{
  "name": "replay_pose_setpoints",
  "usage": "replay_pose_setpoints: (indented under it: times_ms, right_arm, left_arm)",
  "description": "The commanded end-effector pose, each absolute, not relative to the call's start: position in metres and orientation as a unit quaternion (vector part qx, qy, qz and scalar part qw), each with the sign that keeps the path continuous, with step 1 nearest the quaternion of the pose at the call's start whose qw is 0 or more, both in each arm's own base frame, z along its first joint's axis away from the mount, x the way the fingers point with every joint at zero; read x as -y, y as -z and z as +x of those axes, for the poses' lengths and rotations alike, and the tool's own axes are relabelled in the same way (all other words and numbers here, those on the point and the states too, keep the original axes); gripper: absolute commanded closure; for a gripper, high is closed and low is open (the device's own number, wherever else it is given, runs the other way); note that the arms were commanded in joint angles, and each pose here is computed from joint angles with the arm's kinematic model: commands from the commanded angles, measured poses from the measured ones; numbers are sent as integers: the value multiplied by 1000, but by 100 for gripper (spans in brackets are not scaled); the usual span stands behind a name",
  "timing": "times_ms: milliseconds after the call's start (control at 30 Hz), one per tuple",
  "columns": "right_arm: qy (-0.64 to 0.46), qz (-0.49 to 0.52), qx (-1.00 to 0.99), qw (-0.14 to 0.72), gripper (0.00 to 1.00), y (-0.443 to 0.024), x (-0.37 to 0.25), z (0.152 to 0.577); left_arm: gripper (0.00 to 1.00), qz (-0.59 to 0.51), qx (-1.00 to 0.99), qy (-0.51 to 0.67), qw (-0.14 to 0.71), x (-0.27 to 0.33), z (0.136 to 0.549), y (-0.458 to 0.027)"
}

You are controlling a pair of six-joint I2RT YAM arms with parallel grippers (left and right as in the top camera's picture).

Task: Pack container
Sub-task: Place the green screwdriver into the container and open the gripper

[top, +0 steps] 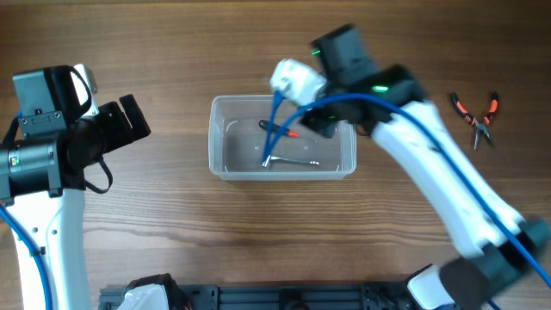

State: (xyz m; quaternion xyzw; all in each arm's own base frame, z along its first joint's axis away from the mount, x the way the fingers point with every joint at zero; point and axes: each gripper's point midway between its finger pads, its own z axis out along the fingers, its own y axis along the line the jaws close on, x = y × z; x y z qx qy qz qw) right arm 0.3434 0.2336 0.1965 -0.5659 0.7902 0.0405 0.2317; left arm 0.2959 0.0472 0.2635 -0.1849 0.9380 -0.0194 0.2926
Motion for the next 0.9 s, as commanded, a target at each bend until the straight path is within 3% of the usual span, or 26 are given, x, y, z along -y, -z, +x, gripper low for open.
replay_pose_setpoints:
  times_ms: [0,167,300,333,367,400,467,533,633,667,700,733,800,833,867]
  right_arm:
    - [-53,-595,-789,144,96,-120,-246,344]
    - [-75,-595,-798,57,96,-34,-252,343]
    - [-77,-591,-802,42,92,-18,-251,342]
    - [-76,-591,-801,44,84,-18,-252,343]
    - [-76,-591,-802,44,70,-18,-252,343]
    - [-76,-591,-802,42,64,-19,-251,343]
    - [-60,-562,-824,42,62,-27,-247,347]
    - [-40,-529,-845,71,57,-56,-244,359]
    - [-19,-457,-867,197,52,-153,-235,392]
    - [-8,-399,-878,262,46,-200,-218,408]
    - [6,-343,-888,305,34,-232,-199,418]
    - [28,-230,-900,369,21,-278,-155,433]
    - [43,-85,-902,421,15,-322,-71,440]
    - [55,-39,-905,420,14,-325,-36,441]
    - [84,-7,-923,374,14,-303,39,437]
  left_arm:
    - [0,-190,-935,24,297,-48,297,-266]
    - [0,-190,-935,24,297,-48,297,-266]
    - [0,-190,-935,24,297,-48,297,-266]
    - [0,-190,-935,24,297,-48,297,-266]
    - [0,-190,-935,24,297,-48,297,-266]
    - [0,-190,-935,24,297,-48,297,-266]
    - [0,-190,-935,24,297,-48,297,-266]
    - [0,-190,-935,24,298,-48,297,-267]
    - [0,-188,-936,23,297,-48,297,-266]
    - [0,-188,-936,23,297,-48,297,-266]
    - [0,-189,-936,23,297,-48,297,-266]
    - [0,-189,-936,23,297,-48,297,-266]
    - [0,-189,-936,23,297,-48,297,-266]
    - [0,-189,-936,23,297,-48,297,-266]
    - [0,-189,-936,24,297,-48,297,-266]
